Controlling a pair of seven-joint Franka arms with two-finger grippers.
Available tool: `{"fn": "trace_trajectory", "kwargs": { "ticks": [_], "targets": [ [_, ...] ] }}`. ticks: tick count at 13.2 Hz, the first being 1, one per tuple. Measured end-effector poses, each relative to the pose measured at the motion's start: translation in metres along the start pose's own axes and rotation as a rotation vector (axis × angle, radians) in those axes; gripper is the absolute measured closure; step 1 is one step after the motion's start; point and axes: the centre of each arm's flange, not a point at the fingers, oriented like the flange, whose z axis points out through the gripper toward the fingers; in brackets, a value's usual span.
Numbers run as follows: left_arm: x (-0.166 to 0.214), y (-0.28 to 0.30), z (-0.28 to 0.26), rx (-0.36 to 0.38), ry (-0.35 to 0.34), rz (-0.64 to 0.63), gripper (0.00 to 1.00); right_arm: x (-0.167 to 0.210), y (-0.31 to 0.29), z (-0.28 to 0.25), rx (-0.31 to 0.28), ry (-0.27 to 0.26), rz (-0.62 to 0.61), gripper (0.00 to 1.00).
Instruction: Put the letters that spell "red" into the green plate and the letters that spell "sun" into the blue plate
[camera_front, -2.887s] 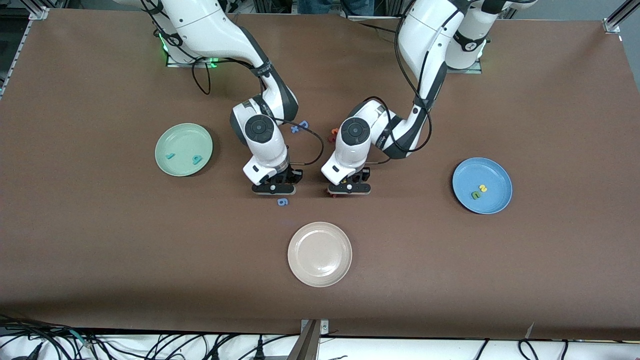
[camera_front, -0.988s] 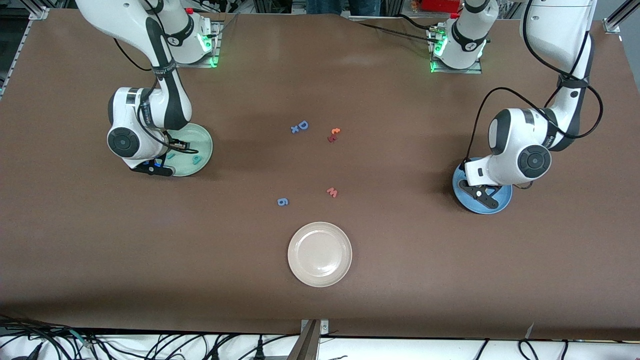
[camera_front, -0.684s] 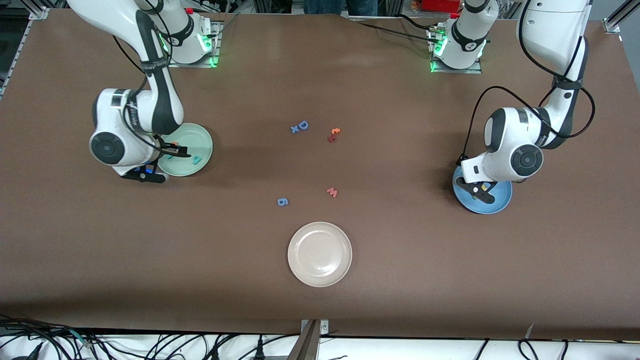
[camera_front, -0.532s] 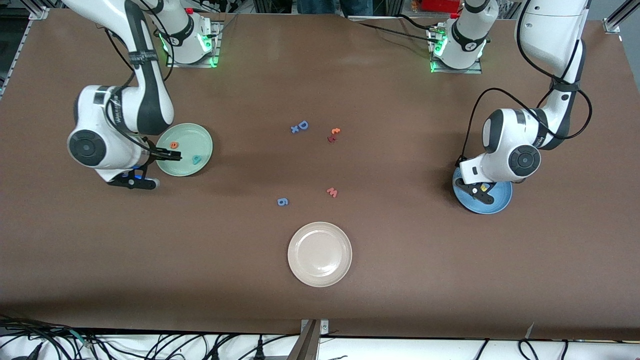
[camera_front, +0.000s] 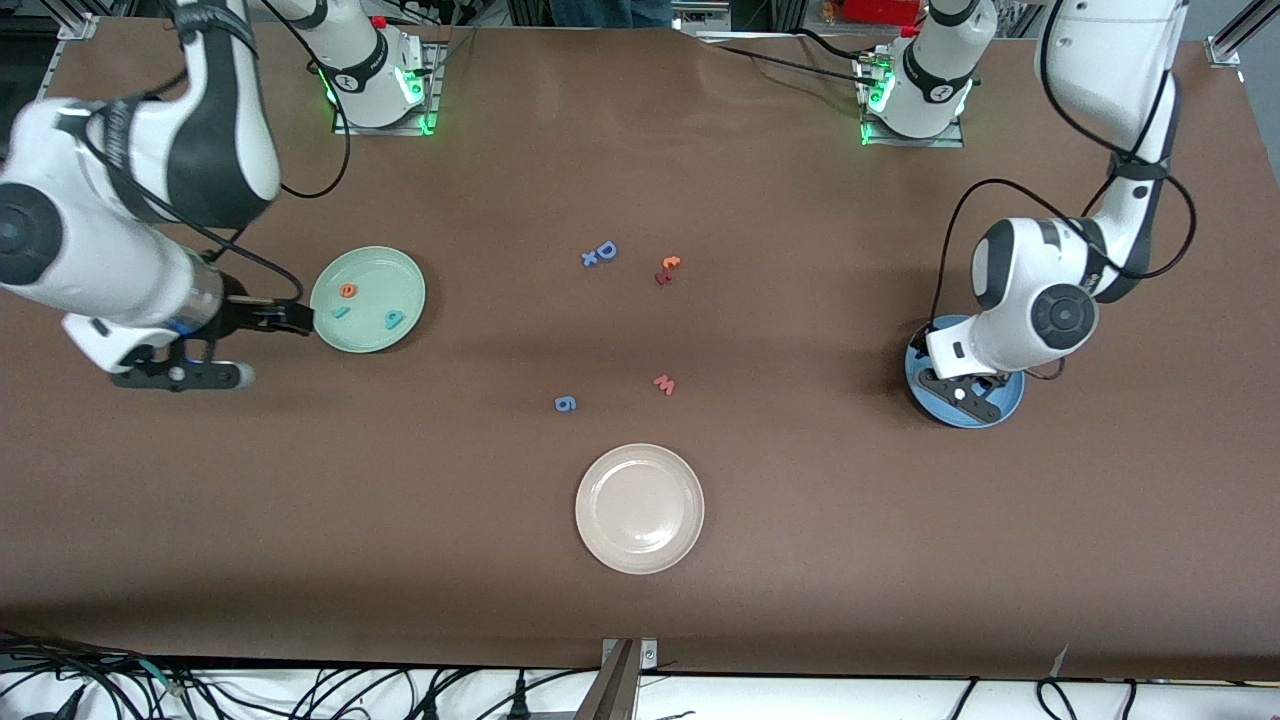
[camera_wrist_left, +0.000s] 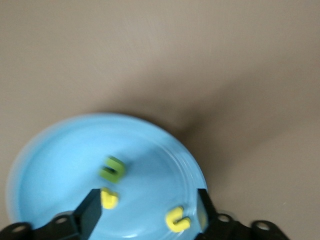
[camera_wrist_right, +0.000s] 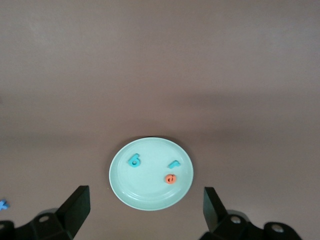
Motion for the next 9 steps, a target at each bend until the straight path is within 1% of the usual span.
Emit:
{"fn": "trace_trajectory", "kwargs": {
  "ticks": [1, 3, 5, 6, 7, 9],
  "targets": [
    [0.002, -0.002, -0.038, 0.008, 0.049, -0.001, 0.0, -0.003, 0.006, -0.019, 0.018, 0.033, -0.006, 0.0],
    [-0.011, -0.003, -0.109, 0.007, 0.12, -0.009, 0.0, -0.012, 0.018, -0.046, 0.051, 0.078, -0.006, 0.0],
    [-0.035, -0.007, -0.167, -0.002, 0.168, -0.025, 0.0, -0.017, 0.038, -0.057, 0.079, 0.096, -0.007, 0.0],
    [-0.045, -0.006, -0.192, -0.007, 0.186, -0.027, 0.0, -0.019, 0.045, -0.059, 0.074, 0.095, -0.017, 0.0],
    [-0.054, -0.003, -0.218, -0.016, 0.194, -0.024, 0.0, -0.022, 0.05, -0.06, 0.05, 0.081, -0.029, 0.0],
    [-0.07, 0.0, -0.261, -0.043, 0.173, -0.025, 0.0, -0.027, 0.059, -0.061, 0.034, 0.056, -0.042, 0.0]
  ]
}}
